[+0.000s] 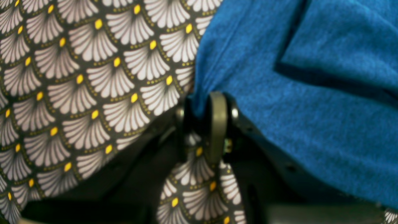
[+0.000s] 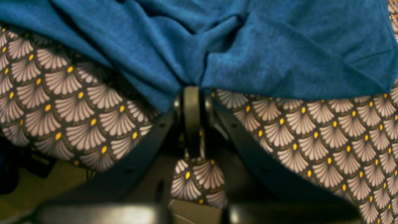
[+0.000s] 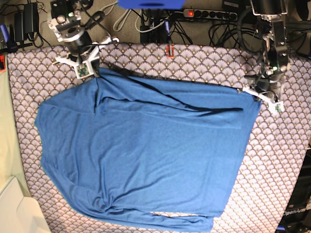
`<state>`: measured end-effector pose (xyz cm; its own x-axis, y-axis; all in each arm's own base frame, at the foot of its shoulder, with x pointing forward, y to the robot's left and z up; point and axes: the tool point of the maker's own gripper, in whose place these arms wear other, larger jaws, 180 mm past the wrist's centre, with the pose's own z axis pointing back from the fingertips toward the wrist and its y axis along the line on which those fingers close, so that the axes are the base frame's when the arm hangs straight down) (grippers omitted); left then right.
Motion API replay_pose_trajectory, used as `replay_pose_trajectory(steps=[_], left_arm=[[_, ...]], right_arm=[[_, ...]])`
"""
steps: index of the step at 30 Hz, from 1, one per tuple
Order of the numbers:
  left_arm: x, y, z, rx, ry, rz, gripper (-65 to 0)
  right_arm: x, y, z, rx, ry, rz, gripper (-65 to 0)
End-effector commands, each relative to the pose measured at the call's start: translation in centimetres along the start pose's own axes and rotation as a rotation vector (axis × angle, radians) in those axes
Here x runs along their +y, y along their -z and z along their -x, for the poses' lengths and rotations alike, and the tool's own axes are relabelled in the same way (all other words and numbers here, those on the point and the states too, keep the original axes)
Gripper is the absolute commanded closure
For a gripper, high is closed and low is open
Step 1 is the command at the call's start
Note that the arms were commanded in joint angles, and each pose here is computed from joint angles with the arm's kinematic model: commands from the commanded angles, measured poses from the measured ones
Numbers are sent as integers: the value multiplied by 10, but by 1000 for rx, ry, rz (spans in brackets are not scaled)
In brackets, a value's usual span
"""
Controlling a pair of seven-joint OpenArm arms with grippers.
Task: Fold the T-shirt properly
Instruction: 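Pull the held edge back toward the arms' base, flattening the shirt, then lower both grippers and pull the collar edge taut between them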
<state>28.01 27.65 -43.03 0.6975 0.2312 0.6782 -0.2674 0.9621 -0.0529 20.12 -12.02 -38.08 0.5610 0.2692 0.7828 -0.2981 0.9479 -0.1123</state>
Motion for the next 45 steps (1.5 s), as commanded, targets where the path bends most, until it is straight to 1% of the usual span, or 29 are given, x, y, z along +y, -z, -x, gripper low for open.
replay_pose_trajectory(steps=[1, 3, 4, 6, 7, 9, 11, 16, 19, 21, 25, 31, 38, 42, 45], left_arm=[[-2, -2, 6, 37, 0, 13, -90], [-3, -5, 3, 27, 3, 15, -87], [-3, -6, 1, 20, 5, 16, -75], [-3, -9, 0, 16, 11, 15, -12], [-1, -10, 3, 21, 15, 13, 0], [-2, -15, 4, 15, 25, 14, -9], [-3, -21, 6, 11, 38, 16, -4], [2, -41, 6, -7, 89, 17, -4], [3, -47, 13, 1, 107, 15, -4], [13, -53, 13, 1, 124, -1, -4], [29, -62, 14, 2, 124, -36, -4], [47, -70, 25, 26, 120, -74, -4], [51, -75, 41, 65, 132, -82, -4], [53, -78, 49, 83, 139, -85, -4], [54, -83, 42, 69, 165, -82, -4]], right_arm=[[-3, -2, -10, -38, -2, 6, 0], [-3, -2, -9, -37, -2, 6, 0], [-3, -2, -9, -35, -1, 7, 0], [-3, -3, -7, -32, -2, 6, 0], [-3, -3, -7, -30, -2, 5, 0], [-4, -4, -4, -23, -16, 1, 0], [-2, -8, 4, -4, -26, -9, 0], [-2, -12, 11, 16, -27, -9, 0], [2, -18, 20, 39, -23, -17, 0], [4, -19, 22, 41, -22, -23, 0], [7, -24, 30, 63, -17, -28, 0], [15, -37, 33, 13, -2, -44, 0], [21, -51, 47, 35, -3, -64, 0], [24, -56, 45, 4, 4, -70, 0], [25, -58, 45, -2, 5, -72, 0]])
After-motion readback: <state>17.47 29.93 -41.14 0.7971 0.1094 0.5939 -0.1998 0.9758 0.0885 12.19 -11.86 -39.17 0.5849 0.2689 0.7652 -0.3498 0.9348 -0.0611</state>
